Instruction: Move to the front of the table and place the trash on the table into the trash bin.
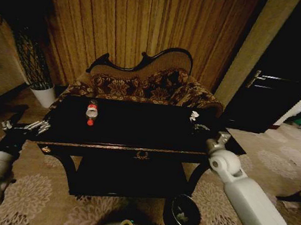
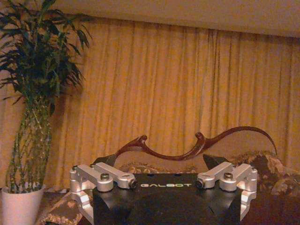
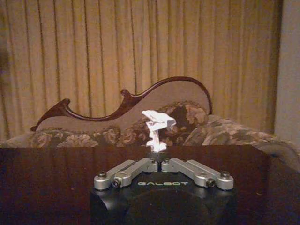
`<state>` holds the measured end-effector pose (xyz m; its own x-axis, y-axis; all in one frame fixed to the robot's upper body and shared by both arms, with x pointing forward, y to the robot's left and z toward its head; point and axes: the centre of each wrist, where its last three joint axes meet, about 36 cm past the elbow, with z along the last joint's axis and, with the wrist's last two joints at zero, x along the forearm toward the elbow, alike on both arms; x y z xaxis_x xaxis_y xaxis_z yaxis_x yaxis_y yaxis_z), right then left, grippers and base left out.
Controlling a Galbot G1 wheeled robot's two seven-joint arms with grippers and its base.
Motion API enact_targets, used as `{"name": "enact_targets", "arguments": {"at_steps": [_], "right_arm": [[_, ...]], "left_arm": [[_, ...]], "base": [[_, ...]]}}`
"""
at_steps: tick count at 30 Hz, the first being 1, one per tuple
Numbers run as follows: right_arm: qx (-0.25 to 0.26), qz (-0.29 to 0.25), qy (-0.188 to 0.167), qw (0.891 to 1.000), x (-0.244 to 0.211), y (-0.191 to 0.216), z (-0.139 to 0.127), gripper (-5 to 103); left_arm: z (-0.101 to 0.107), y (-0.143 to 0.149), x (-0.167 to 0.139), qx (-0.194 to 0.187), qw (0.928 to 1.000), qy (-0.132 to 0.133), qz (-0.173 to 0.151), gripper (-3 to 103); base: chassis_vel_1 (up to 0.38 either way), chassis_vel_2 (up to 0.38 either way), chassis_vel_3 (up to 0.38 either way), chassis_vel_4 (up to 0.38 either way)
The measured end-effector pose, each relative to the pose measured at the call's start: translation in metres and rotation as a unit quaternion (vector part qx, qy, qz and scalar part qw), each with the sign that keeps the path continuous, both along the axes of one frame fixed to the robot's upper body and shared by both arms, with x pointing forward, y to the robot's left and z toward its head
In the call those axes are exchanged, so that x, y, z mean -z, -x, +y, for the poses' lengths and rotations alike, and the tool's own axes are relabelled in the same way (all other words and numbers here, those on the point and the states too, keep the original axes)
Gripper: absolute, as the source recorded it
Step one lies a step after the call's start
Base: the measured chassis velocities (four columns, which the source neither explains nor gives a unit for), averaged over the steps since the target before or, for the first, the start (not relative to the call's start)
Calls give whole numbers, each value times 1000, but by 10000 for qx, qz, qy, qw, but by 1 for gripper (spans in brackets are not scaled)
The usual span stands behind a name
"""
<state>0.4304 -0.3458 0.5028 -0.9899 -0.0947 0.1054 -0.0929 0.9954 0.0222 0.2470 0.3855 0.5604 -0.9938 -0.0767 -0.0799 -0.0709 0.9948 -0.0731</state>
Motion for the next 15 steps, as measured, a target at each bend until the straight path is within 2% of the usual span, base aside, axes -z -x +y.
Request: {"name": "enact_targets", "arguments": {"at_steps": [15], "right_arm": [[316,-184,-79,9993,-31,57,-12,0]], "left_arm": [[1,-9,-3,329,9994,-26,60,100]], "base": [[0,0,0,0]]}}
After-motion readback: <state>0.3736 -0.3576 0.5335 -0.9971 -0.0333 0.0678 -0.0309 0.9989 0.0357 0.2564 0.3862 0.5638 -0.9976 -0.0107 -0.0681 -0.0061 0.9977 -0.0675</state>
